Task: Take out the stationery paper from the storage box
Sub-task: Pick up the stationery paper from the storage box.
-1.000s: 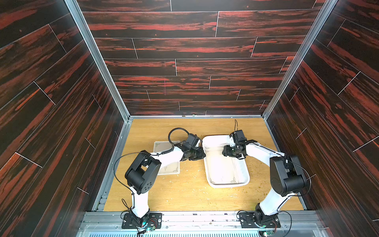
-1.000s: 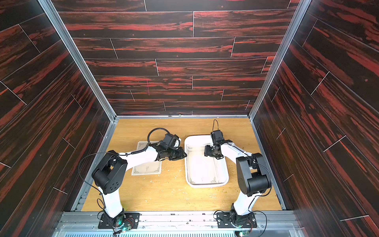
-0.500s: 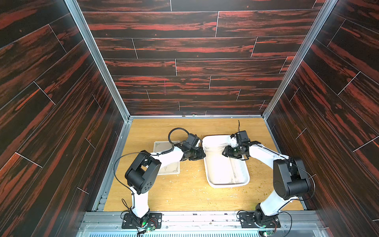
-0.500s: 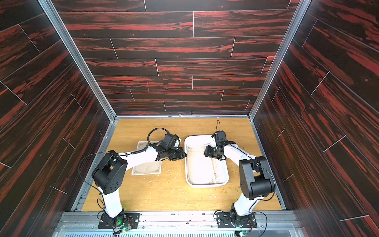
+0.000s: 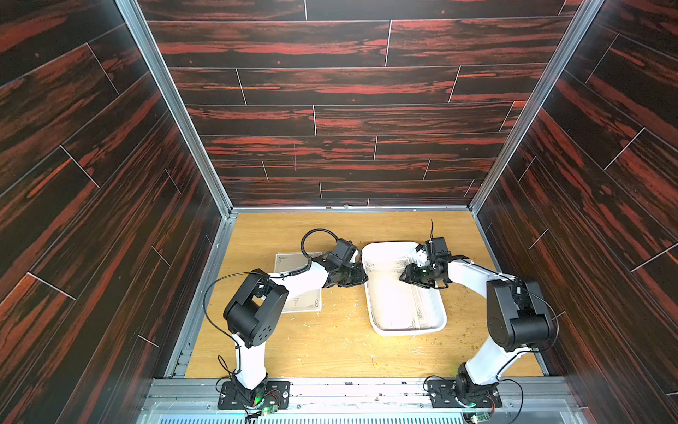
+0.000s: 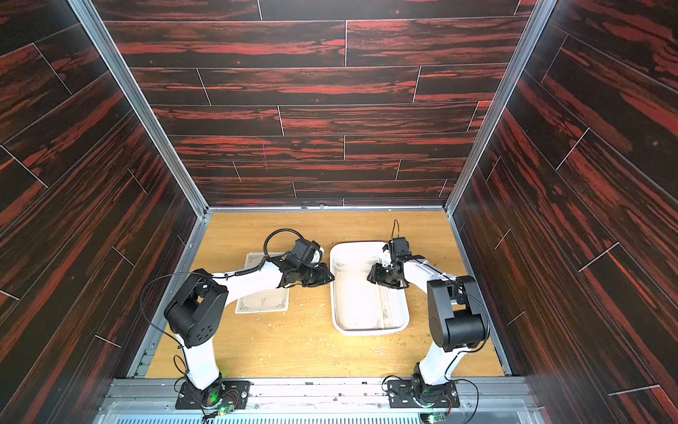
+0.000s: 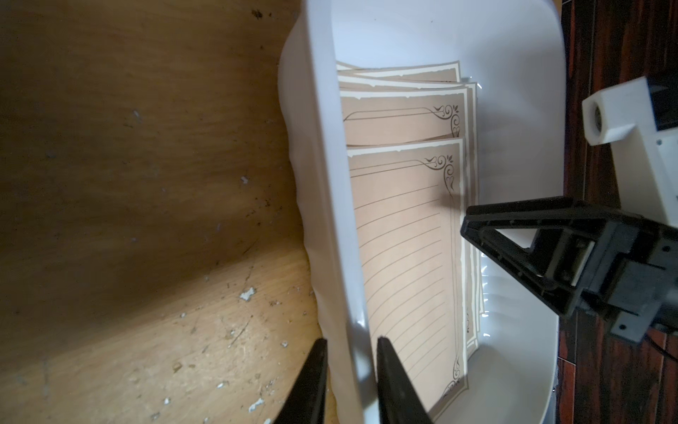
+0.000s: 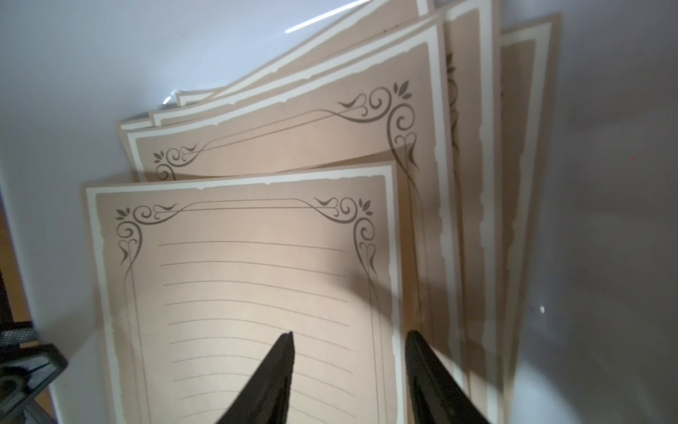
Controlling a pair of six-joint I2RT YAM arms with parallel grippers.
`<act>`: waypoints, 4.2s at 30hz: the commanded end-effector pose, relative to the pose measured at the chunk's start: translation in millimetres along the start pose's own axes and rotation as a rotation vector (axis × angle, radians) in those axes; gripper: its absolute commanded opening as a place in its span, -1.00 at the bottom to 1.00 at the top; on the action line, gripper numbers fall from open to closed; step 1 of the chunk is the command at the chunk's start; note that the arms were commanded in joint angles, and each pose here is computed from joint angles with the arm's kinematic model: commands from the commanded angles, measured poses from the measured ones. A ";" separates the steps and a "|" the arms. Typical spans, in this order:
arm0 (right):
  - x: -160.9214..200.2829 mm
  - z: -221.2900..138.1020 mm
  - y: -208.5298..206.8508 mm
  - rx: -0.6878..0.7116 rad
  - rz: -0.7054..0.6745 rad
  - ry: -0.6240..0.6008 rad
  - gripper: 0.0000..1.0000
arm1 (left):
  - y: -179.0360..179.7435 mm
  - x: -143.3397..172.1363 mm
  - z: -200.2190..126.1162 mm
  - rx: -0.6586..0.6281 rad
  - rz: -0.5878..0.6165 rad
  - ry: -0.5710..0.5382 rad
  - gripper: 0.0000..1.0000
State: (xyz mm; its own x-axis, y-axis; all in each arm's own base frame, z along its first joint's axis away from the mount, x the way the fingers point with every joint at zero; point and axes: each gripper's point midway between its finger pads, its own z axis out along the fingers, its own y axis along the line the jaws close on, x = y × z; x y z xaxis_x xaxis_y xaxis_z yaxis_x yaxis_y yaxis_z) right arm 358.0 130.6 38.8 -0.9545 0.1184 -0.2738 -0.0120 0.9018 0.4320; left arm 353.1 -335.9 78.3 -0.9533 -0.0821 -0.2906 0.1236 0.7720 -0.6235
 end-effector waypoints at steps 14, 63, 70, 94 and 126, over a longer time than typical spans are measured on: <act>19.5 9.9 2.2 -0.074 0.072 0.079 0.05 | 4.3 0.7 2.3 -0.031 -0.010 0.014 -0.48; -22.8 -146.8 58.3 0.157 -0.232 -0.182 -1.00 | -73.3 -60.3 -138.7 0.031 0.417 -0.432 -0.01; -29.7 -213.6 107.9 0.262 -0.443 -0.287 -1.00 | -97.8 -59.4 -211.7 0.083 0.604 -0.666 0.08; 95.7 -473.1 279.2 -0.687 -1.123 -0.916 -1.00 | -191.4 47.7 -335.5 0.633 1.111 -0.694 0.74; 101.6 -469.4 301.8 -0.897 -1.113 -0.868 -1.00 | -229.7 84.2 -393.6 0.942 1.155 -0.635 -1.00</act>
State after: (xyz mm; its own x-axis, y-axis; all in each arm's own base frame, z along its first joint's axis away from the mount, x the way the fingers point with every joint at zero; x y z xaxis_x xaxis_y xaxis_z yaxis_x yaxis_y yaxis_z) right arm 118.2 216.7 541.1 0.0665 0.0617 -0.9959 -0.9669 0.2504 -0.0490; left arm 140.8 -275.5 471.0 -0.0315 -0.1622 -0.9863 0.9995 -0.0126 -0.0298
